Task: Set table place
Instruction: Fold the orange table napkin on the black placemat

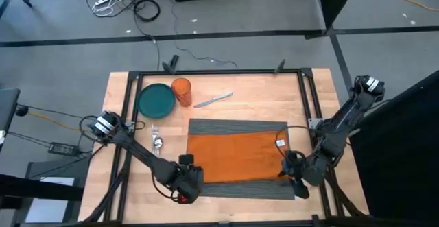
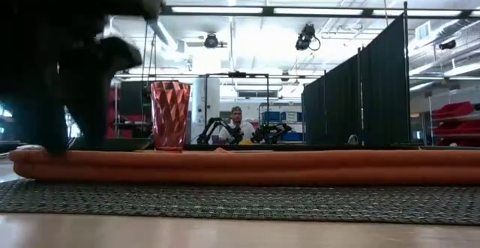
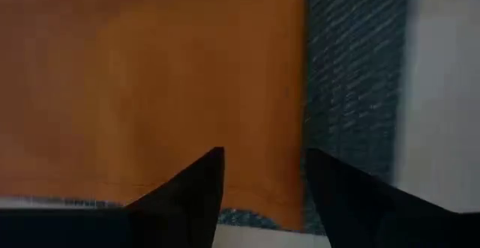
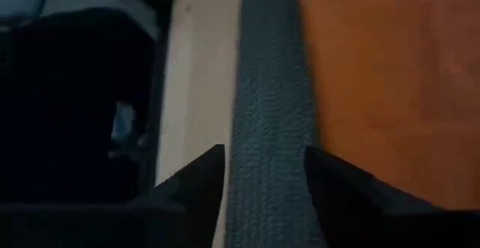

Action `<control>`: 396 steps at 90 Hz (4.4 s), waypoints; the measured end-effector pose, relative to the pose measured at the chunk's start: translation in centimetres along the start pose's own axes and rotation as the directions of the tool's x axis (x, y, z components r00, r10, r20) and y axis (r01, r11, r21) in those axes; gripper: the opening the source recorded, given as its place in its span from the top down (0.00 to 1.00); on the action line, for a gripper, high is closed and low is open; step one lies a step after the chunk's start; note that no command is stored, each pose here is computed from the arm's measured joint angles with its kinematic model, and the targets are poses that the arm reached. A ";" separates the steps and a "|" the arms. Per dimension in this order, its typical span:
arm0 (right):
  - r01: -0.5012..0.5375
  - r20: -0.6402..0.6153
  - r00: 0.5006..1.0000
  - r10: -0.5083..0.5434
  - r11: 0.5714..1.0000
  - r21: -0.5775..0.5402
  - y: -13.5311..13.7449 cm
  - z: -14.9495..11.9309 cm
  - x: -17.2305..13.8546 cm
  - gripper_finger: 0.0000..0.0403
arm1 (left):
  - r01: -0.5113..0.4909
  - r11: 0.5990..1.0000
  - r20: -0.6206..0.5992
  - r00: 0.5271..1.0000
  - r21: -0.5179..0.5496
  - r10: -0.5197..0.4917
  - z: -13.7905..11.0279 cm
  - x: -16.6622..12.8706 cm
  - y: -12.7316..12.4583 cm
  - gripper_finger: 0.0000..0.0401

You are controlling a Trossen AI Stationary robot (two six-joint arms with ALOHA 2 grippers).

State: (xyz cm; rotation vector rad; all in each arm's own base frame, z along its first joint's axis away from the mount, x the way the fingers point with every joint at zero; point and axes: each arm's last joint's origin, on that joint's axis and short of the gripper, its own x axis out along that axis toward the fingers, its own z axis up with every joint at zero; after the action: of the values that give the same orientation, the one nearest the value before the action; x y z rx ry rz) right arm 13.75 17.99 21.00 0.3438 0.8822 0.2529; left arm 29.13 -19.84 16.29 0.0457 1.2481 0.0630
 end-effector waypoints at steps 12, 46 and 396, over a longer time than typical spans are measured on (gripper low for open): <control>-0.002 -0.084 0.996 0.000 1.000 -0.031 1.0 -2.0 0.9 0.50 | -0.012 1.000 -0.018 1.000 0.011 0.012 -0.1 1.1 -0.3 0.57; 0.198 -0.219 0.950 -0.222 0.972 -0.129 -0.2 -4.8 3.3 0.55 | -0.027 0.999 -0.015 1.000 0.020 0.027 -0.1 1.4 -0.3 0.57; 0.508 -0.161 0.843 -0.513 0.858 -0.072 -3.7 1.6 -0.9 0.41 | -0.195 0.975 0.059 0.980 0.109 0.189 4.6 -2.4 7.1 0.52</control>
State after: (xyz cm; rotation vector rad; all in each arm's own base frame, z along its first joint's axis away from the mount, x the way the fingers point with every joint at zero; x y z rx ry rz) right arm 14.74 13.99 21.09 0.0499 1.1102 -0.2072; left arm 32.58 -12.91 20.46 0.2660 1.1950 0.1572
